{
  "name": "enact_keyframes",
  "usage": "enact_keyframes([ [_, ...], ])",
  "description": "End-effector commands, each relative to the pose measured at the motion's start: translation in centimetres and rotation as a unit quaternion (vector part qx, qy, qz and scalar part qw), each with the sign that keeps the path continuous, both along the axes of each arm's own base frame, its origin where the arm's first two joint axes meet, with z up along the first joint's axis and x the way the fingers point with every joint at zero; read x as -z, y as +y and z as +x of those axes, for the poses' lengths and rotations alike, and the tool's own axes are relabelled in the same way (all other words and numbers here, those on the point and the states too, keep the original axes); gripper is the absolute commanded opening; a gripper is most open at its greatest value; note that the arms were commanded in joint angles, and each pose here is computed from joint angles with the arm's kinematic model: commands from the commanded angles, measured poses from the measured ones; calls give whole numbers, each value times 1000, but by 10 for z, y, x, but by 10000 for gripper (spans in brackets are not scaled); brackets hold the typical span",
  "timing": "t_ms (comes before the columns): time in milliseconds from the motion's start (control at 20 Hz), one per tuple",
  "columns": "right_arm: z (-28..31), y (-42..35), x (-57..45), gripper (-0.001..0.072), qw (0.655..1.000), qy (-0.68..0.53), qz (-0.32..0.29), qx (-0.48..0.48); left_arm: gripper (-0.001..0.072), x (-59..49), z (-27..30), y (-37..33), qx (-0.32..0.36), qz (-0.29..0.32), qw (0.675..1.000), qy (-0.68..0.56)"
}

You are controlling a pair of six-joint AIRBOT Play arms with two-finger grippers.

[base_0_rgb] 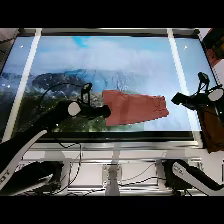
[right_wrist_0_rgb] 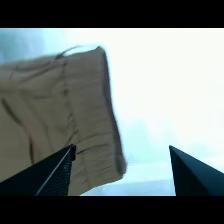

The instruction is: Fold the clothes and pants, and hang the long-sleeved shirts on hangers.

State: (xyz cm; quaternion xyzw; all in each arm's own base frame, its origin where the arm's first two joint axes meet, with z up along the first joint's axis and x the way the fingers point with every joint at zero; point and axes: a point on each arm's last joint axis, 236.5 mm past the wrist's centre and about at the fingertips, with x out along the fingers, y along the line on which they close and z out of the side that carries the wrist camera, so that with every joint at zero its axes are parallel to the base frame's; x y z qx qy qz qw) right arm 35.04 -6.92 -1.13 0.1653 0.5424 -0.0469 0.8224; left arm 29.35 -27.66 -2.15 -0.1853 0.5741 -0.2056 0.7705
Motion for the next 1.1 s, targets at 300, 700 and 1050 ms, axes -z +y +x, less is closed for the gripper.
enact_keyframes([
  [300,-17,25,65,662,957,141,236,-93,714,-25,17,20,-24,-13,999,-30],
  [700,23,38,98,694,959,116,246,-76,713,-26,18,20,-26,-14,999,-33],
  [1050,20,115,111,594,937,149,271,-164,713,-26,19,20,-26,-14,999,-33],
])
